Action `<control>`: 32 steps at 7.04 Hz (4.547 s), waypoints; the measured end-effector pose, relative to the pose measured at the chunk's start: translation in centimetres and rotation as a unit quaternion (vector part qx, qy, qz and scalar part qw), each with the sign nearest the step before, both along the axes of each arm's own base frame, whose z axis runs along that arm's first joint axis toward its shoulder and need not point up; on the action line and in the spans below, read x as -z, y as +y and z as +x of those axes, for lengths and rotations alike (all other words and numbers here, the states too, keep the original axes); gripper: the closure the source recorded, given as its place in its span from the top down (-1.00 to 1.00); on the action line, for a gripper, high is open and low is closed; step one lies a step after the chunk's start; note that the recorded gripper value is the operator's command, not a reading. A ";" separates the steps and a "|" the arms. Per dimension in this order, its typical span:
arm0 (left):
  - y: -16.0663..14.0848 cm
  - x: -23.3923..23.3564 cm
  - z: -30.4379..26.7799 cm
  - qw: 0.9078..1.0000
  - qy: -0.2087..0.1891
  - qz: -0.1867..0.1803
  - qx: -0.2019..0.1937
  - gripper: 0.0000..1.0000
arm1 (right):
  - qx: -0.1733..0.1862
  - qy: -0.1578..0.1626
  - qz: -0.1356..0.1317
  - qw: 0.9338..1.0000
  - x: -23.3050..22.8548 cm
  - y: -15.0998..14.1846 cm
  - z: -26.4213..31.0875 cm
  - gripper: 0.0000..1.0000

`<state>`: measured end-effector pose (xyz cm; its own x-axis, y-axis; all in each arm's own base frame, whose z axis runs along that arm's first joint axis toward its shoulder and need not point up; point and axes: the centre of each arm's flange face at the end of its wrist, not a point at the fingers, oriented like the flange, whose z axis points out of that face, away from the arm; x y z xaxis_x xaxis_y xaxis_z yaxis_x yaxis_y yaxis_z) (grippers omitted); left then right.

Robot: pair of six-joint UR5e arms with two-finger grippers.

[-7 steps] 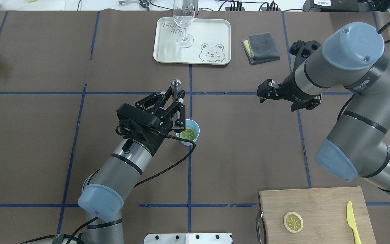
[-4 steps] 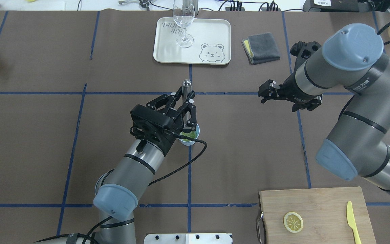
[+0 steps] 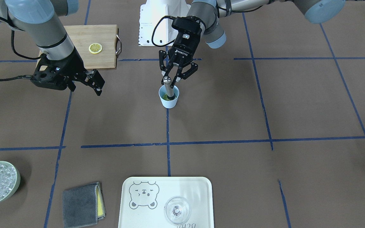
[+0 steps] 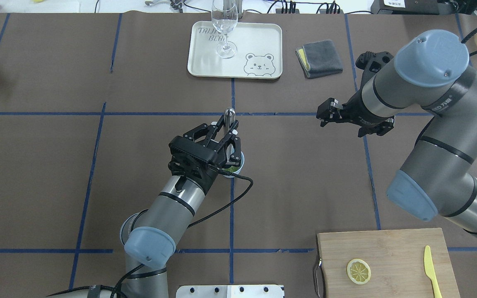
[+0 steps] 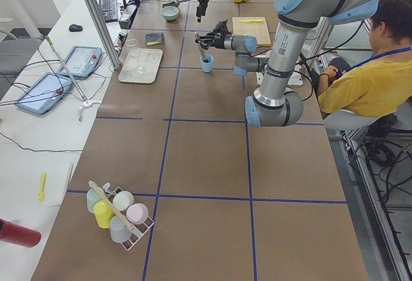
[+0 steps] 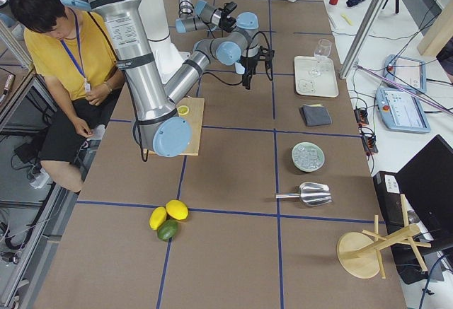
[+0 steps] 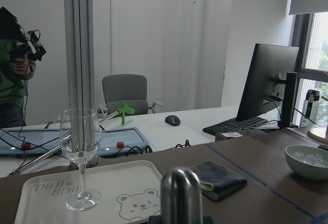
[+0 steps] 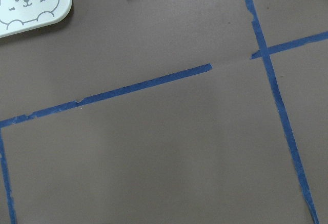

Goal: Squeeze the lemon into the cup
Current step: 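Press the muddler down into the cup onto the lemon slice, then lift the muddler out of the cup and carry it back toward its spot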

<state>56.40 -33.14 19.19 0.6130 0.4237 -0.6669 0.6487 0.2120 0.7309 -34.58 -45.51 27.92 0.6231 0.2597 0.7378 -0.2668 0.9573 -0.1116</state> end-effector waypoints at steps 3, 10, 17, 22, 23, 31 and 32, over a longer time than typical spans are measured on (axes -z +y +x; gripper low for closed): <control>0.7 -1.0 1.0 1.000 -0.005 -0.003 -0.003 -1.00 | 0.001 -0.001 0.001 1.000 0.1 0.0 0.0 1.00; -0.1 5.9 -7.7 0.997 0.048 0.049 0.023 -1.00 | 0.000 -0.002 0.002 1.000 0.3 0.1 0.1 1.00; -12.0 -10.4 -22.1 0.996 -0.029 -0.034 -0.071 -1.00 | -0.003 0.017 -0.013 1.000 -2.5 0.3 0.5 1.00; -16.0 -24.5 -35.6 0.917 -0.120 -0.281 -0.256 -1.00 | -0.004 0.021 -0.016 1.000 -3.0 0.5 0.7 1.00; -14.9 -27.2 -36.8 0.898 -0.124 -0.328 -0.268 -1.00 | -0.005 0.021 -0.016 1.000 -3.1 0.6 0.8 1.00; -20.1 -34.7 -33.6 0.798 -0.152 -0.511 -0.281 -1.00 | -0.004 0.023 -0.014 1.000 -3.2 0.9 0.9 1.00; -19.3 -34.8 -31.7 0.793 -0.163 -0.508 -0.294 -1.00 | -0.004 0.023 -0.014 1.000 -3.2 0.9 0.9 1.00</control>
